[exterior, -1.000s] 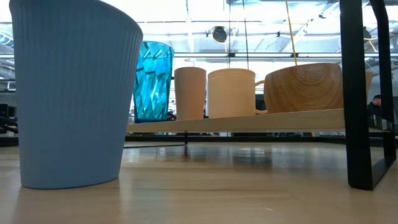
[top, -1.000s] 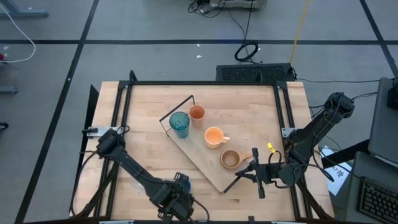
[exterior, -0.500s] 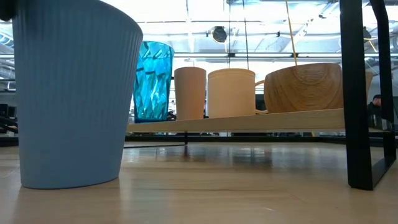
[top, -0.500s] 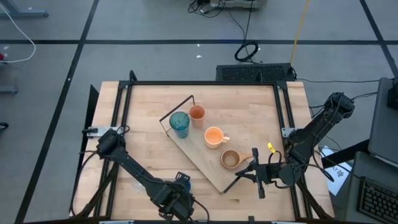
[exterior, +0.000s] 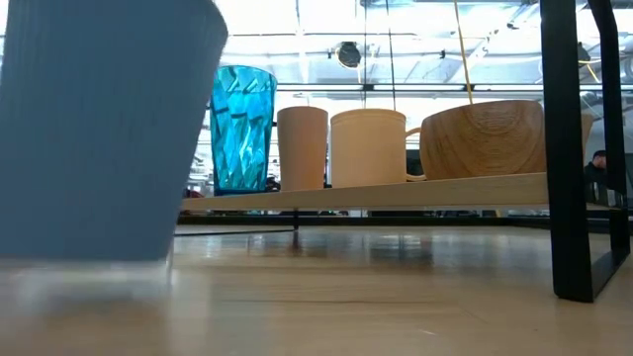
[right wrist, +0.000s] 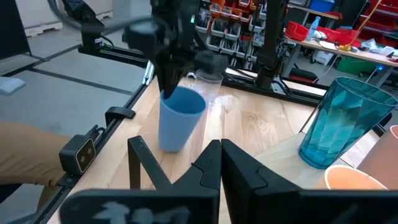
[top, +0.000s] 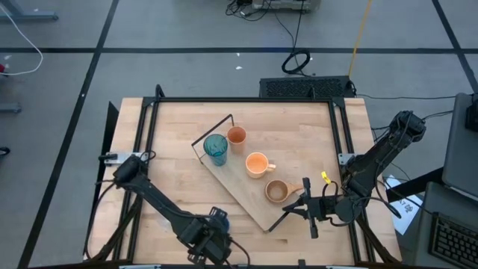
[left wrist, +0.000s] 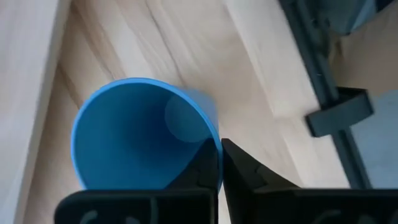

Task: Stack small to large cups/mugs on shelf
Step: Put the blue cup on the shelf

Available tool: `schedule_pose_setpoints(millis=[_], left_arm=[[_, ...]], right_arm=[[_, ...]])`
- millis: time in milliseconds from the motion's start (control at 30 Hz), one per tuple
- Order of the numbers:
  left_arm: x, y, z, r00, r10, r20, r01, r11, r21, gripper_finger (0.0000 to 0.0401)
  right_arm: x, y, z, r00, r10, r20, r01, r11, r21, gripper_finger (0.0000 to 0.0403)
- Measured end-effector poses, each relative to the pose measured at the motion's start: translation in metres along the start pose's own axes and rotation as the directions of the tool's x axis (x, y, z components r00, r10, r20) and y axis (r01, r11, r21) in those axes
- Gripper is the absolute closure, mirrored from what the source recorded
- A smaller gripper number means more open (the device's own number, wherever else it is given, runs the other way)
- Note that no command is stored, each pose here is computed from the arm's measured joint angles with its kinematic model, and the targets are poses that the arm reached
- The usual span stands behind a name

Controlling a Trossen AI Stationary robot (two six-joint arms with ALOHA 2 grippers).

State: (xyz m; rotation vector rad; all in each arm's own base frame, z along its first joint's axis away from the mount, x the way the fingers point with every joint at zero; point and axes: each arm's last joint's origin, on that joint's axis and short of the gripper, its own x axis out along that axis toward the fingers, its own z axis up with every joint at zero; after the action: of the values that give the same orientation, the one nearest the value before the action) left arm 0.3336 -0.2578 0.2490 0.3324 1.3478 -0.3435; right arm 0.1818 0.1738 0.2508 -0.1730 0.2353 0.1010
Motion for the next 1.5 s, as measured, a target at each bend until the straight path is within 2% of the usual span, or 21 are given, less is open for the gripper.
schedule_pose_setpoints(millis=[500, 733, 900, 1233, 1300, 1500], left_arm=[[-0.082, 0.012, -0.020, 0.979, -0.019, 0.201, 0.023, 1.000, -0.017, 0.0397], [-0.107, 0.029, -0.031, 0.971, -0.004, 0.237, 0.005, 1.000, -0.004, 0.0397], [-0.120, 0.044, -0.035, 0.962, 0.007, 0.272, -0.020, 0.999, 0.046, 0.0398], [-0.166, 0.068, -0.037, 0.938, 0.118, 0.325, -0.176, 0.972, 0.156, 0.0398], [-0.172, 0.072, -0.039, 0.932, 0.149, 0.330, -0.209, 0.966, 0.153, 0.0398], [-0.173, 0.083, -0.048, 0.930, 0.274, 0.245, -0.308, 0.945, 0.110, 0.0398]], right_arm=[[0.000, 0.000, 0.000, 1.000, -0.001, 0.000, 0.001, 1.000, -0.002, 0.0403], [0.000, 0.000, 0.000, 1.000, -0.003, 0.000, 0.003, 1.000, -0.011, 0.0403], [0.000, 0.000, 0.000, 1.000, -0.003, 0.000, 0.003, 1.000, -0.011, 0.0403], [0.000, -0.001, 0.000, 1.000, -0.004, 0.000, 0.004, 1.000, -0.011, 0.0403], [0.000, -0.001, 0.000, 1.000, -0.004, 0.000, 0.004, 1.000, -0.011, 0.0403], [0.000, -0.001, 0.000, 1.000, -0.011, 0.000, 0.011, 1.000, -0.011, 0.0403]])
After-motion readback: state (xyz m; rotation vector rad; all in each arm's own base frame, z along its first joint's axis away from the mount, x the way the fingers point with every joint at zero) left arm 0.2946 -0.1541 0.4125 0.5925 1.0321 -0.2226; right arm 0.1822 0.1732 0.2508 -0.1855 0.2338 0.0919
